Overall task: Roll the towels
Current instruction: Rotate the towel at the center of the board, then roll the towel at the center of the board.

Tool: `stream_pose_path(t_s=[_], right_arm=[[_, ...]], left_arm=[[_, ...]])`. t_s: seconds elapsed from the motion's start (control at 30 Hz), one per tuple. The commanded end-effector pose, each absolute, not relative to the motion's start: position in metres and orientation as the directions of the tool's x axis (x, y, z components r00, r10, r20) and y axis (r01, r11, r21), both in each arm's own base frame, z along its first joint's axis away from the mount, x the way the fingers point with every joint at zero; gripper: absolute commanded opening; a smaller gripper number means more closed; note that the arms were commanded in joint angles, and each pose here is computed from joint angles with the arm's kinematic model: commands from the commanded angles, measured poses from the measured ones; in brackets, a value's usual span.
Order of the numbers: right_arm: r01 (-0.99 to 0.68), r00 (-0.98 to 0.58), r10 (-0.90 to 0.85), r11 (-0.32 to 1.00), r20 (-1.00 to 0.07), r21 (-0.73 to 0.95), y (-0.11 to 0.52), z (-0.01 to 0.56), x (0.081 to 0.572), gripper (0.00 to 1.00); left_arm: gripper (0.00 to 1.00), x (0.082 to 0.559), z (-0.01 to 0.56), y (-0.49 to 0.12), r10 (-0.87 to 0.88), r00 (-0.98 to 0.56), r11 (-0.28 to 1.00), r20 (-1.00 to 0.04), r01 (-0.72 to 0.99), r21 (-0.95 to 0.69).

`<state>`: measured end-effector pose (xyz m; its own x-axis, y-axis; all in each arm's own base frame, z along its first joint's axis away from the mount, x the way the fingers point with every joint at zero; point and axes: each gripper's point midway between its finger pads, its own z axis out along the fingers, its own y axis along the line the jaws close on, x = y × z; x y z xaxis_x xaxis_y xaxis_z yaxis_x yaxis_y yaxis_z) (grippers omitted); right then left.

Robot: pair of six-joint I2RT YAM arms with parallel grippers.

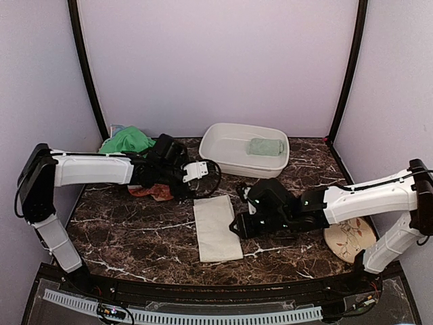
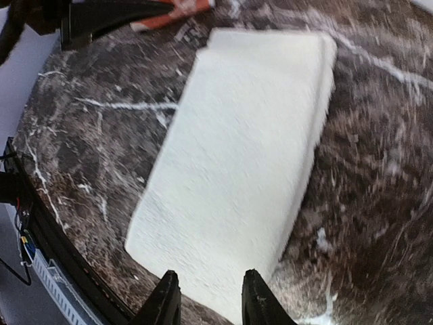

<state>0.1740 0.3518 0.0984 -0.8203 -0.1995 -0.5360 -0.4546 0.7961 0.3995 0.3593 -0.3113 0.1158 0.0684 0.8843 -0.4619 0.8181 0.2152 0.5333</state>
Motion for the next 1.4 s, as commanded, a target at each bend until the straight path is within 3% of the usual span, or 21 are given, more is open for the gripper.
stream_pose_path(t_s=[0.0, 0.27, 0.57, 0.77, 1.0, 1.23, 1.37], right_arm=[[-0.611, -0.632, -0.258, 0.746, -0.730, 0.265, 0.371, 0.155, 0.203, 0.32], [-0.609, -0.643, -0.154, 0.697, -0.750, 0.378, 0.385, 0.192, 0.245, 0.33], [-0.607, -0.662, -0.131, 0.672, -0.738, 0.425, 0.377, 0.179, 0.245, 0.36], [-0.762, -0.480, -0.374, 0.626, -0.794, 0.165, 0.362, 0.148, 0.199, 0.40], [-0.910, -0.183, -0.601, 0.403, -0.778, -0.097, 0.372, 0.126, 0.141, 0.40], [-0.919, 0.147, -0.802, 0.106, -0.579, -0.380, 0.376, 0.080, 0.094, 0.40], [-0.890, 0.231, -0.841, 0.019, -0.488, -0.455, 0.374, 0.059, 0.091, 0.39]], left_arm=[[0.93, 0.318, 0.158, -0.299, 0.828, 0.016, 0.262, -0.561, 0.873, 0.411], [0.93, 0.244, 0.119, -0.282, 0.817, -0.048, 0.175, -0.574, 0.970, 0.168], [0.92, 0.225, 0.106, -0.297, 0.799, -0.081, 0.146, -0.596, 0.987, 0.061], [0.90, 0.233, 0.081, -0.298, 0.820, -0.140, 0.188, -0.556, 0.982, 0.030], [0.90, 0.248, 0.068, -0.292, 0.813, -0.200, 0.237, -0.547, 0.972, -0.003], [0.90, 0.266, 0.067, -0.278, 0.802, -0.253, 0.287, -0.541, 0.958, -0.022], [0.91, 0.270, 0.072, -0.270, 0.794, -0.272, 0.305, -0.544, 0.952, -0.031]])
